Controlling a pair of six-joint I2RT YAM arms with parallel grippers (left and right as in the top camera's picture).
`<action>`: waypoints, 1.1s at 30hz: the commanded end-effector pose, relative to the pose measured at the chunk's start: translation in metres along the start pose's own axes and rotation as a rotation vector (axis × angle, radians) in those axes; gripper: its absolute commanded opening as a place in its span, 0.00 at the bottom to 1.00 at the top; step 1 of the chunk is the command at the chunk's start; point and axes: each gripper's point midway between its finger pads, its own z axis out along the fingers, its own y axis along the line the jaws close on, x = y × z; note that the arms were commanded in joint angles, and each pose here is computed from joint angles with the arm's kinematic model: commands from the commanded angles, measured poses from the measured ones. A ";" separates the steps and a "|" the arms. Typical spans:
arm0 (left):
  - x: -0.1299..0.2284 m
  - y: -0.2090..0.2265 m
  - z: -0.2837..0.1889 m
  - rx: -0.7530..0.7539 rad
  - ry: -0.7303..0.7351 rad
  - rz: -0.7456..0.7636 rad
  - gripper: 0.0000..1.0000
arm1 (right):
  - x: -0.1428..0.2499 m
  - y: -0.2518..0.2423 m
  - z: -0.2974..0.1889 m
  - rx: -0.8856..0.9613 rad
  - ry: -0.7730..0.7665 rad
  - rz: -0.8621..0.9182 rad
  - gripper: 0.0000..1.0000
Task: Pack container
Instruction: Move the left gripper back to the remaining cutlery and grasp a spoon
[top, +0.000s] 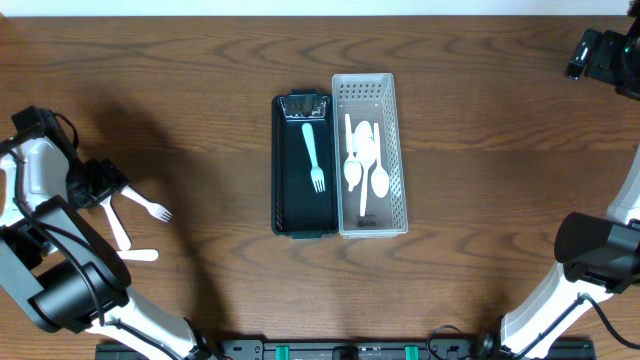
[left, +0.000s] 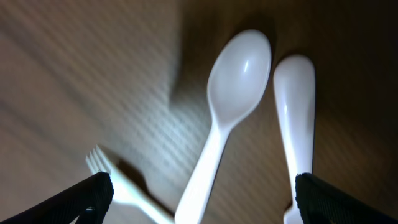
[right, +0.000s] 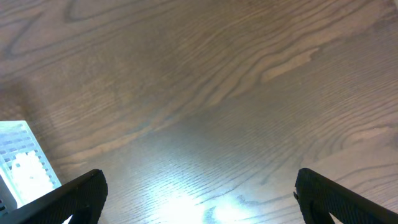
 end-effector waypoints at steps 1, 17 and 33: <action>0.006 -0.005 0.015 0.024 0.034 0.064 0.96 | 0.001 -0.005 0.006 0.018 0.018 -0.012 0.99; 0.012 -0.008 0.057 0.036 0.105 0.085 0.95 | 0.007 -0.009 0.006 0.037 0.042 -0.014 0.99; 0.018 -0.005 0.059 0.078 0.140 0.059 0.91 | 0.007 -0.011 0.006 0.039 0.041 -0.008 0.99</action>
